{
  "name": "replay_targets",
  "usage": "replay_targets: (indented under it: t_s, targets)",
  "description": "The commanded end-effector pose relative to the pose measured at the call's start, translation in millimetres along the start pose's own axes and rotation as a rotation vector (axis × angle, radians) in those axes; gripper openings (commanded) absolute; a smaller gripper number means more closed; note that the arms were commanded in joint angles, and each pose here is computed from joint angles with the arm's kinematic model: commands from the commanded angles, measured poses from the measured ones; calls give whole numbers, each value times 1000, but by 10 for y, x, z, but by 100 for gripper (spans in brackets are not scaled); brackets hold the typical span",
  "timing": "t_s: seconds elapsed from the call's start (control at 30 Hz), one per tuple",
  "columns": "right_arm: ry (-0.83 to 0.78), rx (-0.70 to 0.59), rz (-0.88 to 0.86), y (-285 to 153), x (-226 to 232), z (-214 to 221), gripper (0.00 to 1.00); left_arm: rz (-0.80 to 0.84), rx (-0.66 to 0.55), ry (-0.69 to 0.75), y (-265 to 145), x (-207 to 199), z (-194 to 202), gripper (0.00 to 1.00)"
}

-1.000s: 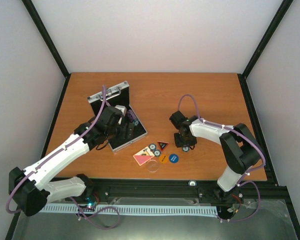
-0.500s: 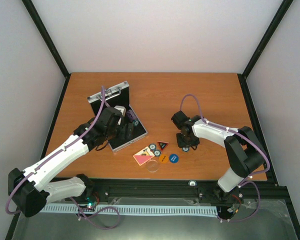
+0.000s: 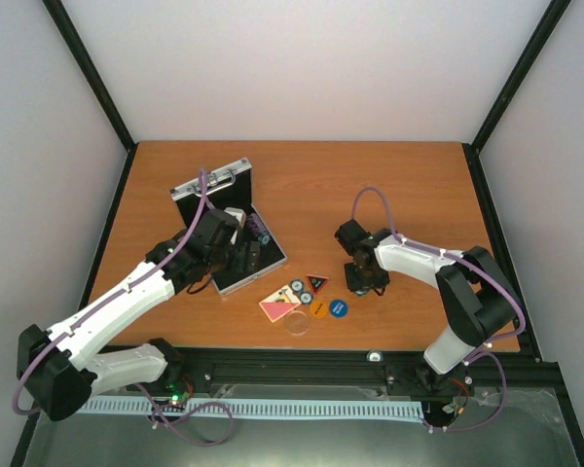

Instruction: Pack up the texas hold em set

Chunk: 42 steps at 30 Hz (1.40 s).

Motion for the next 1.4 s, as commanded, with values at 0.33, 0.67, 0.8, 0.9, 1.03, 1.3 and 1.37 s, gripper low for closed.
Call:
replay_targets:
  t_s: [0.33,0.67,0.8,0.9,1.03,1.3,1.37]
  targets:
    - [38,-71,-31,-125,2,-36,43,21,0,-11,29,-69,-34,100]
    - [33,-70,-53,-75,53,-34,42,25,-1,-12,25,-66,-28,100]
    - [29,-65,-55,-40,68,-43,42,23,1,-11,32,-65,-26,100]
    - [25,-62,-56,-18,83,-49,42,23,0,-9,32,-67,-29,100]
    - [26,-43,-50,38,86,-19,42,20,2,-8,35,-61,-23,100]
    - [20,-30,-39,93,82,4,44,20,5,-7,54,-67,-22,100]
    - [17,-23,-38,114,84,10,47,21,5,-6,54,-68,-20,100]
Point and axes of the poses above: each gripper's point midway between its finger pads, its own y axis out along the fingers, its own x axis along the line the jaws close on, z = x × y, the point moved 4 cm from there along -y, back along the fingers, and after that the axes turned 15 degrees about -y, right-handed, at the moved point
